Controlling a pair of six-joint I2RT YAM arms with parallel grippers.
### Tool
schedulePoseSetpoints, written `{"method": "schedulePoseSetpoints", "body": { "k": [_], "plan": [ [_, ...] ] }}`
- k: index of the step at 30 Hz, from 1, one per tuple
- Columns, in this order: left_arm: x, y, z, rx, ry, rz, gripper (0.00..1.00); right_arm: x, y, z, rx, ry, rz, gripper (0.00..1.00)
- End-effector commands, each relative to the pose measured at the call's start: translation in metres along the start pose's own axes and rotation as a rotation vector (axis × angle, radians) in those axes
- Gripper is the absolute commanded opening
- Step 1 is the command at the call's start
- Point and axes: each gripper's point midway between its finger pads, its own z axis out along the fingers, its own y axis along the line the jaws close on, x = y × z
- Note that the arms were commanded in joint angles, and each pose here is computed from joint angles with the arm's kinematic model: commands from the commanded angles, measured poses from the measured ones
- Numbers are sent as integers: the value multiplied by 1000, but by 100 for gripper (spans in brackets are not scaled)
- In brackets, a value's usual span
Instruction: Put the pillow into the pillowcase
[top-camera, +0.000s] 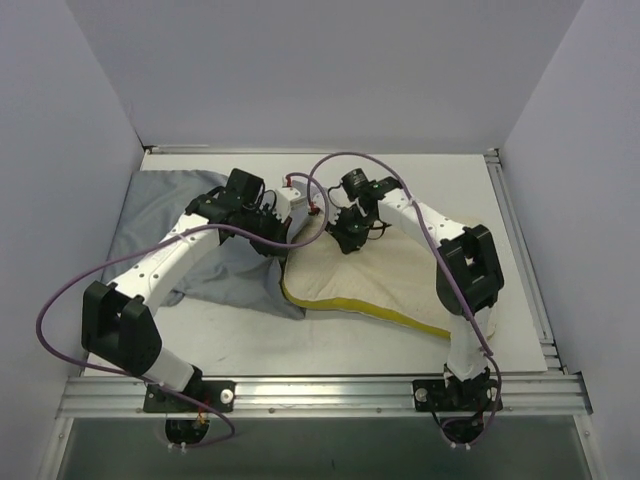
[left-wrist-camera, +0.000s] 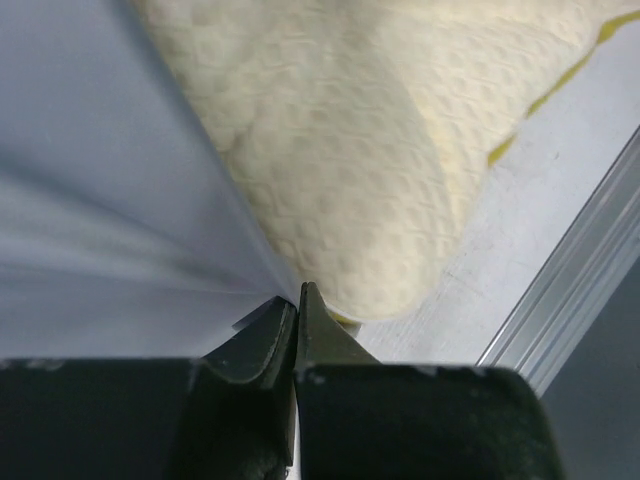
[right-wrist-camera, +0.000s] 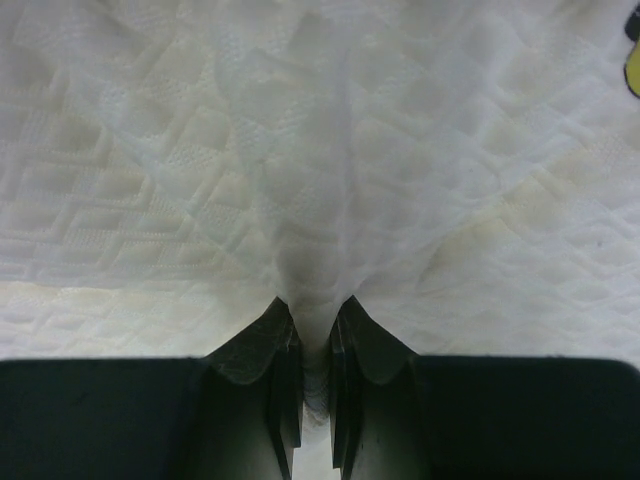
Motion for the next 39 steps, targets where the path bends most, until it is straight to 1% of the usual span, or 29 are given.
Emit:
{"method": "schedulePoseSetpoints", "body": {
  "k": [1,3,4,6,7,9,11,13,14,16,17,18,21,24,26,27,30,31,33,35,36,37,39],
  "plan": [
    [1,-23,-15,86,-6,46,4,4,-9,15,103,47,64,0],
    [0,-32,-19,134,-11,53,3,-1,-15,18,157,33,83,0],
    [2,-37,-21,158,-3,49,2,1,-18,18,194,41,140,0],
    [0,-50,-25,224,-10,36,0,-3,-25,20,237,24,193,0],
    [0,-55,-26,249,-9,31,0,-5,-33,18,306,25,251,0],
    [-1,-63,-28,294,-11,21,0,-3,-39,19,361,33,322,0],
    [0,-73,-30,353,-14,20,0,-6,-45,16,403,8,421,0],
    [2,-77,-33,374,-16,23,0,-9,-52,7,424,-29,499,0],
    [1,-78,-34,383,-22,27,0,-16,-52,3,406,-70,564,0],
    [0,-80,-36,394,-34,41,0,-22,-56,-8,394,-122,634,0],
    [-1,-81,-37,399,-38,46,0,-21,-61,-15,391,-154,727,0],
    [-1,-80,-38,397,-42,53,0,-27,-62,-23,370,-191,748,0],
    [-3,-79,-41,393,-60,77,0,-26,-71,-39,383,-236,817,0],
    [-7,-81,-43,404,-75,103,0,-30,-70,-38,390,-251,822,0],
    [-11,-87,-43,445,-85,118,0,-29,-62,-28,383,-231,830,0],
    [-15,-94,-45,487,-100,124,0,-34,-52,-20,375,-220,817,0],
    [-27,-105,-43,536,-111,156,0,-36,-37,-3,370,-203,802,0],
    [-29,-106,-39,559,-106,152,0,-41,-26,5,352,-197,793,0],
    [-42,-104,-39,563,-129,162,0,-46,-17,8,331,-205,783,0],
    [-47,-93,-30,536,-123,124,0,-48,-9,7,300,-222,795,0],
    [-55,-83,-23,493,-147,135,0,-47,-7,6,293,-227,804,0],
    [-53,-68,-15,406,-132,94,0,-47,-10,2,282,-250,816,0],
    [-48,-44,0,307,-143,63,0,-46,3,-4,190,-303,857,0]
  ]
}}
